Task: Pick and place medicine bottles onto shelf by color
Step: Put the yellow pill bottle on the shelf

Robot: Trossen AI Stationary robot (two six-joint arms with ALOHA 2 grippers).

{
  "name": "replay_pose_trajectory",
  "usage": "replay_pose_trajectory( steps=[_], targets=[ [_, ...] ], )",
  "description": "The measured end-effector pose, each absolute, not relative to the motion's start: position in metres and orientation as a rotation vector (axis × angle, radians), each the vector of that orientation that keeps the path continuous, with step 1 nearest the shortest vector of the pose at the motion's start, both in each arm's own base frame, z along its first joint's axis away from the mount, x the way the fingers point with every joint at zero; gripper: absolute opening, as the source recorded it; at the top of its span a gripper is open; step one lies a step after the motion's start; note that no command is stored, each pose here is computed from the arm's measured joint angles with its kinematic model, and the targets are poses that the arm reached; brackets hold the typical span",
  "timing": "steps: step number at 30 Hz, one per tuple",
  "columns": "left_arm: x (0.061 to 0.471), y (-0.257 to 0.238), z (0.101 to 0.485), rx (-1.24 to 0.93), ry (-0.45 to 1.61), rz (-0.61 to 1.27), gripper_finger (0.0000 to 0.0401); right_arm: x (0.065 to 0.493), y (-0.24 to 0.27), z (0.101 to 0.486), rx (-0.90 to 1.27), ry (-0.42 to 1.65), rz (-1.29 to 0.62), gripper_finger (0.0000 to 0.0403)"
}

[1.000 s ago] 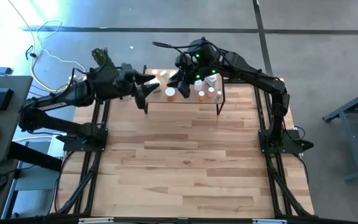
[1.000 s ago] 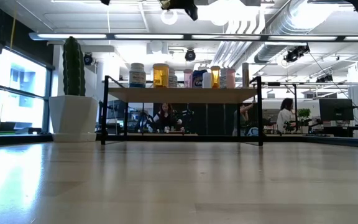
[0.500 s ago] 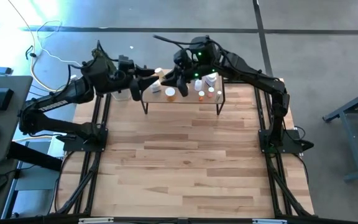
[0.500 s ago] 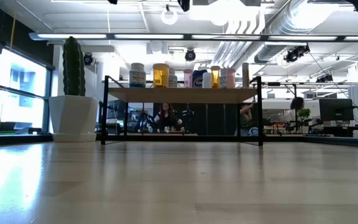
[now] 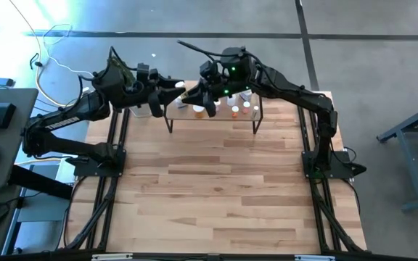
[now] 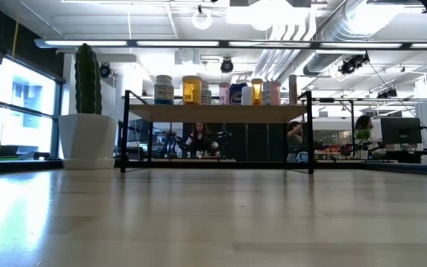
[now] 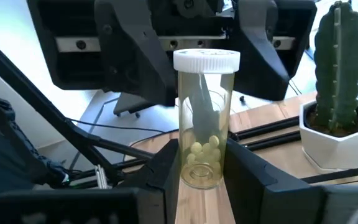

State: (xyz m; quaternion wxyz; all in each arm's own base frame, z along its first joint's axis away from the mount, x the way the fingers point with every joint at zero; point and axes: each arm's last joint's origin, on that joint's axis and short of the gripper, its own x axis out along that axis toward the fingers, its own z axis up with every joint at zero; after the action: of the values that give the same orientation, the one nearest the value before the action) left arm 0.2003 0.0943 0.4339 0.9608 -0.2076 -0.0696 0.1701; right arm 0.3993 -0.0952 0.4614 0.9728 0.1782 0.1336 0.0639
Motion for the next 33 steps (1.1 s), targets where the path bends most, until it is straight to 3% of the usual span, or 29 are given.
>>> replay_pose_trajectory(
  steps=[16,27,33],
  targets=[
    [0.2009,0.0927,0.4352,-0.394,-0.138,0.285,0.0102,0.4008,-0.091,0.4614,0.382,0.268,0.08,0.0092],
    [0.201,0.0927,0.435,-0.34,-0.128,0.287,0.0101,0.4011,-0.0904,0.4613,0.38,0.267,0.062,0.0094],
    [0.2012,0.0925,0.4307,-0.291,-0.075,0.294,0.0101,0.401,-0.0882,0.459,0.398,0.291,0.055,0.0137]
  ],
)
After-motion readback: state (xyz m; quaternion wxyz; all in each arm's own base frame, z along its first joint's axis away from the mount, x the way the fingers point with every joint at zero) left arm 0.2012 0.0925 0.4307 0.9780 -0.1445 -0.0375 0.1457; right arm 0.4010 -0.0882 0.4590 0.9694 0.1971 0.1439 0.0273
